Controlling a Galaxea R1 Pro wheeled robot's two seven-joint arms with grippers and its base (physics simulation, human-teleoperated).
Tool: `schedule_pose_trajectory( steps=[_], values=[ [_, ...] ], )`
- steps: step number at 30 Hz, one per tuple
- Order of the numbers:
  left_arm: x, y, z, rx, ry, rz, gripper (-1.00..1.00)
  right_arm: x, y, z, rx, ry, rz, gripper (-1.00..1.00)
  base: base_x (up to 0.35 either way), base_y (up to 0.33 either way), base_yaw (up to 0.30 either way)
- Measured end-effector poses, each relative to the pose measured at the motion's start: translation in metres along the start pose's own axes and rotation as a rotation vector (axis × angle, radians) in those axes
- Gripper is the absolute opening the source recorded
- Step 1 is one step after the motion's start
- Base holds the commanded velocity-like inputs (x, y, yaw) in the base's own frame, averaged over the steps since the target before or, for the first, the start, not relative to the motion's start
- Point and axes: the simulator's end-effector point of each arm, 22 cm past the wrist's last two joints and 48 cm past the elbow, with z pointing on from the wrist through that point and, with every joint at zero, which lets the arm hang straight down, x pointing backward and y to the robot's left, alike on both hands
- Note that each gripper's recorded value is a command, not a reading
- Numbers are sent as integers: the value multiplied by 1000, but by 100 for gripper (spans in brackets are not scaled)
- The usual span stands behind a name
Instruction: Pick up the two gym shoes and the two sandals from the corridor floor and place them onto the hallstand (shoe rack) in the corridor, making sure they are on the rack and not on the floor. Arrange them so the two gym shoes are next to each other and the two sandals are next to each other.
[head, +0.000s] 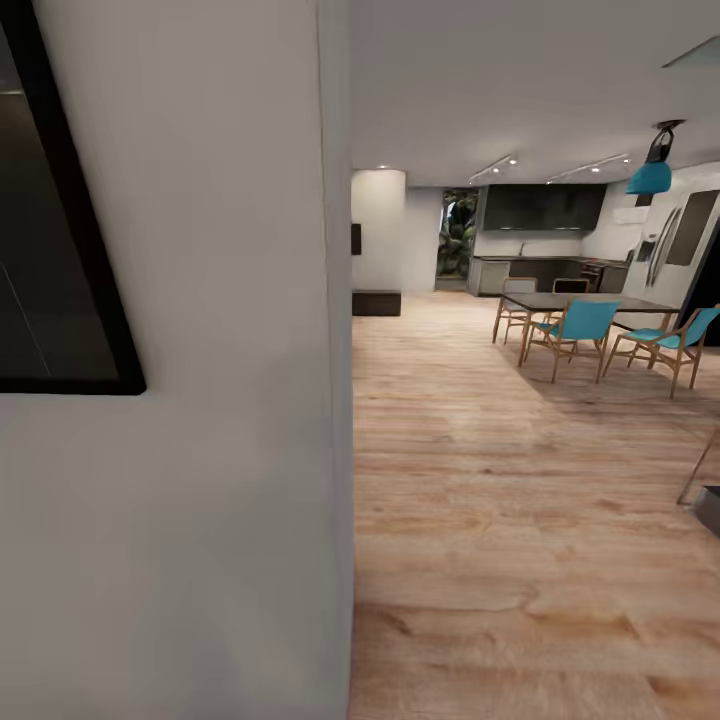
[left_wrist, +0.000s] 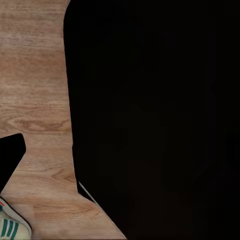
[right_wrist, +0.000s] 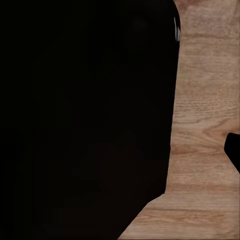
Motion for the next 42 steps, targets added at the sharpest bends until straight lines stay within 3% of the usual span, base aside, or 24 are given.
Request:
schedule_pose_trajectory(
  steps=[6,8,16,26,31,41,42],
  values=[
    [-51,-2,-2,4,-100,1,100,-19,-1,0,2,-41,5,100,0,0,0],
    [-50,-3,-2,5,-112,0,100,-24,-1,-1,2,-51,4,100,0,0,0],
    [-18,-4,-1,6,-52,-4,100,-7,-1,0,1,-15,3,100,0,0,0],
    [-55,0,-4,-2,-160,1,100,-5,-2,0,3,-10,-3,100,0,0,0],
    [-74,-10,-7,10,-216,-3,100,-6,-3,0,5,-12,-10,100,0,0,0],
    [-112,-17,-16,20,-328,-5,100,-32,-2,-1,3,-66,2,100,0,0,12],
    [-160,-17,-34,20,-500,-7,100,-79,-2,-6,3,-165,1,100,0,0,182]
  ],
)
